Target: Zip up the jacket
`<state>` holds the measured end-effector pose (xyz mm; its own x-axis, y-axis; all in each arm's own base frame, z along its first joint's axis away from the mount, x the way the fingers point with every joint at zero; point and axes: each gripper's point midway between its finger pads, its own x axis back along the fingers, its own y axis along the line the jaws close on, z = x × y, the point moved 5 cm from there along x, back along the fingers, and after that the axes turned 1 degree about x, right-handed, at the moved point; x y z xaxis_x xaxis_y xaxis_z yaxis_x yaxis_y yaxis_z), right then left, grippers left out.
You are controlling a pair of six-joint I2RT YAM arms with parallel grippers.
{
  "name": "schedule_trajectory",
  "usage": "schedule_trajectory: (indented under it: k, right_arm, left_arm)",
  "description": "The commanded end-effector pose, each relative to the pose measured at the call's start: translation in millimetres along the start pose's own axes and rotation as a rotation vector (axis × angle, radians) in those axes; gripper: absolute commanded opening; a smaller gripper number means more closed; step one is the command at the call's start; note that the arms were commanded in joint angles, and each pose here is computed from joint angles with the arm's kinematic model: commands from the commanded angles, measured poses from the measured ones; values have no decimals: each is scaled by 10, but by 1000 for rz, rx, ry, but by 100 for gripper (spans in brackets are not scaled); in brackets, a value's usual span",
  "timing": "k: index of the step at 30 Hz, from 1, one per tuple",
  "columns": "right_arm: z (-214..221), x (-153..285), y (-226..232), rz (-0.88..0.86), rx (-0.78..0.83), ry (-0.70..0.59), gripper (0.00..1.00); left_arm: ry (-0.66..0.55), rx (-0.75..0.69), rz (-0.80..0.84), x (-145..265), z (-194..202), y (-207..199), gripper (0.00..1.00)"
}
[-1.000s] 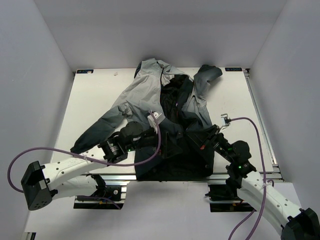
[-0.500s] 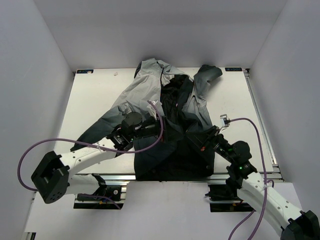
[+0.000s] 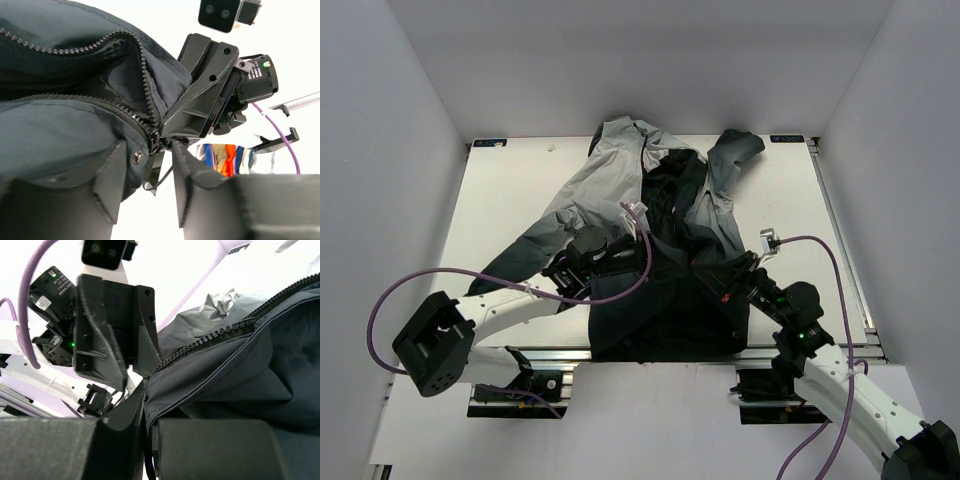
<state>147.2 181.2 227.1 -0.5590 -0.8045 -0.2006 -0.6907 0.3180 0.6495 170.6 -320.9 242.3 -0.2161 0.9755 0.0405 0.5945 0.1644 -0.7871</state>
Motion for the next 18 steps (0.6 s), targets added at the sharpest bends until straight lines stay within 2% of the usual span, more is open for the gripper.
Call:
schedule_trajectory:
  k: [1,2,4,7,8,9,10,11,15,18]
  right_arm:
    - [-148,-35,122,-53,33,-54,0]
    - [-142,-34,116,-51,26,-52,0]
    - [-137,-32,112,-50,24,-51,0]
    - [-134,-31,109,-51,19,-54,0]
    - [-137,-32,113,-54,19,-57,0]
    - [-134,-31,111,-55,17,-57,0]
    - [-137,-31,112,-55,16,-59,0]
    - [-134,-32,106,-53,16,-59,0]
    - [-173,-38,123,-57,11,-83,0]
    - [-242,-55,107,-34,-1,-130,0]
  left_arm:
    - [-18,-11,73,22,-26,-119,47]
    - [-24,-15,80,18,-37,-130,40]
    - [-24,-16,78,11,-42,-126,35]
    - [-21,-23,91,4,-41,-136,32]
    - [-20,-20,90,3,-36,-130,27]
    - [-20,-19,88,4,-33,-125,11]
    - [-22,-18,83,6,-26,-111,4]
    - [-26,-22,87,11,-25,-113,0]
    - [-36,-46,91,55,24,-78,0]
    - [-6,-45,27,80,123,59,0]
